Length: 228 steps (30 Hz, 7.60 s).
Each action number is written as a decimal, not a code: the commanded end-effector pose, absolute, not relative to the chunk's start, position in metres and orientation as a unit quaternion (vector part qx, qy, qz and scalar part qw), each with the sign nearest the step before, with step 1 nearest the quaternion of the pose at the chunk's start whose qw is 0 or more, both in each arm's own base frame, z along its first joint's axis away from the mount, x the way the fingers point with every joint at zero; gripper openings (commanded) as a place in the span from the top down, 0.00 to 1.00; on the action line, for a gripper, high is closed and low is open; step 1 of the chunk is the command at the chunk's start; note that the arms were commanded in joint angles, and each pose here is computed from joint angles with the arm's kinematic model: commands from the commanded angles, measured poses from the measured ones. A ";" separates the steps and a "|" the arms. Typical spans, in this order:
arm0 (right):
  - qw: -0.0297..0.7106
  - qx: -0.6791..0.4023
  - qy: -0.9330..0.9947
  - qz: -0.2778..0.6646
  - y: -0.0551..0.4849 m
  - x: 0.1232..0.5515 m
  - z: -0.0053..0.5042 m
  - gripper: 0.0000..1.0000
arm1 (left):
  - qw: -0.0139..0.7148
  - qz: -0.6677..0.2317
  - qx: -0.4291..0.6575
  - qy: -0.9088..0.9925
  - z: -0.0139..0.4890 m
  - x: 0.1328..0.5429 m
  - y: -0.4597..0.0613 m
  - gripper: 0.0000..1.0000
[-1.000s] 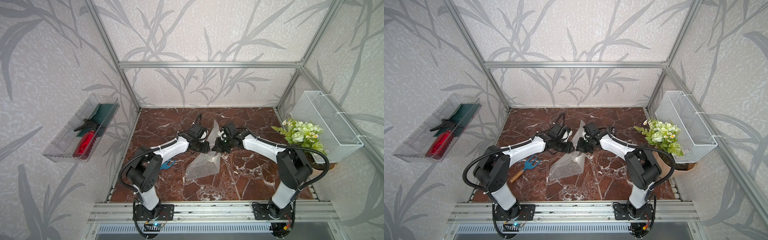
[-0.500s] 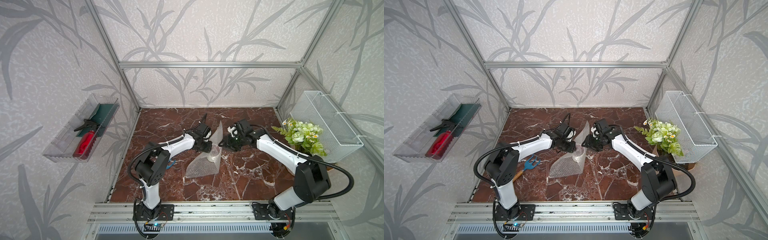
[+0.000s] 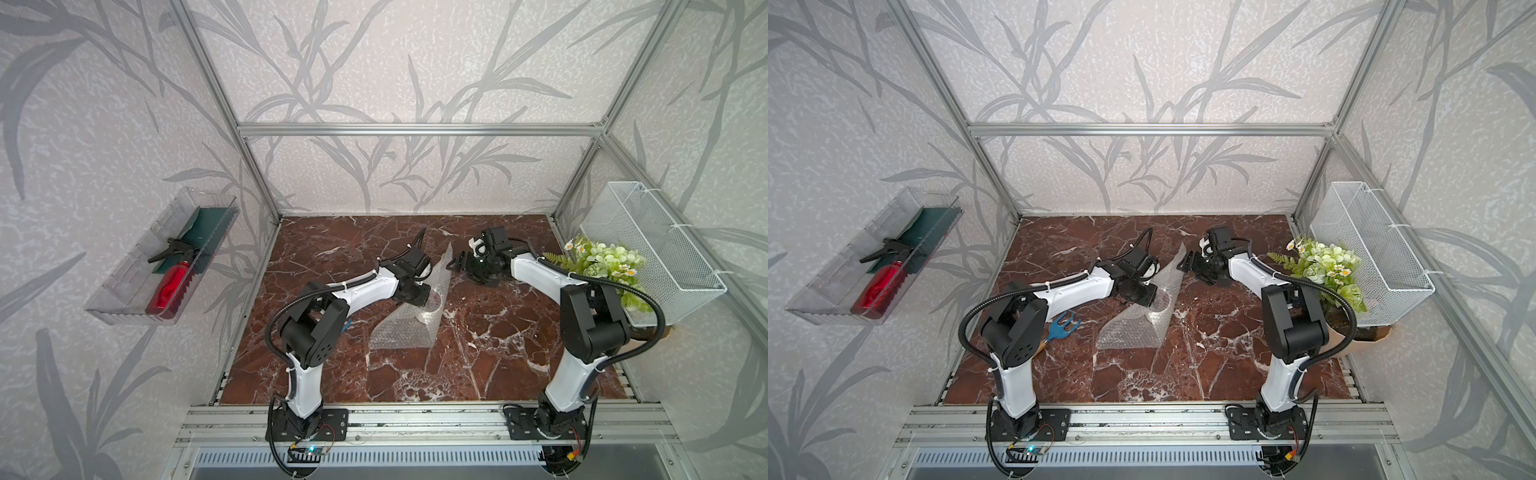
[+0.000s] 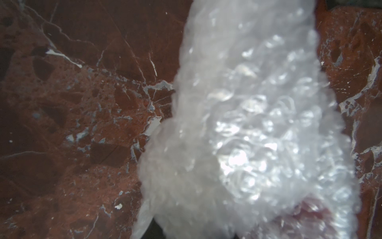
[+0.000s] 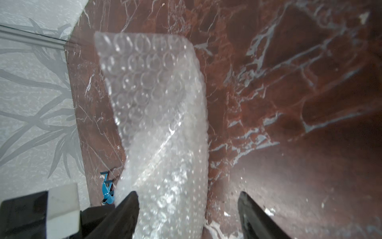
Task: Wrap mugs in bubble wrap
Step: Wrap the mug in bubble wrap.
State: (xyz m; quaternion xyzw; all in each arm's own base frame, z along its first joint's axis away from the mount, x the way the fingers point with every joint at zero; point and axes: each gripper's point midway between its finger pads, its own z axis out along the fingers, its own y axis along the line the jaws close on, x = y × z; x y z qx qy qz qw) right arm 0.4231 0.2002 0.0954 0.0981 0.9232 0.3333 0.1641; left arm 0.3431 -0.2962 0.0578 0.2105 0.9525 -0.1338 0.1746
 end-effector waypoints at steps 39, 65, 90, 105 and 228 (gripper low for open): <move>0.203 0.021 0.951 0.230 0.205 0.492 0.113 0.70 | 0.091 -0.071 0.237 0.965 0.009 0.314 -0.274 0.78; 0.107 -0.003 0.878 0.466 0.269 0.297 0.140 1.00 | 0.111 -0.083 0.209 0.968 0.013 0.319 -0.275 0.79; 0.067 -0.013 0.933 0.353 0.278 0.295 0.094 1.00 | 0.224 -0.275 0.169 0.919 0.117 0.331 -0.290 0.70; 0.008 -0.097 0.981 0.169 0.292 0.287 0.032 1.00 | 0.236 -0.238 0.097 0.937 0.115 0.346 -0.240 0.70; 0.064 -0.163 0.948 0.265 0.284 0.288 0.062 0.90 | 0.136 -0.291 0.032 0.946 0.089 0.354 -0.329 1.00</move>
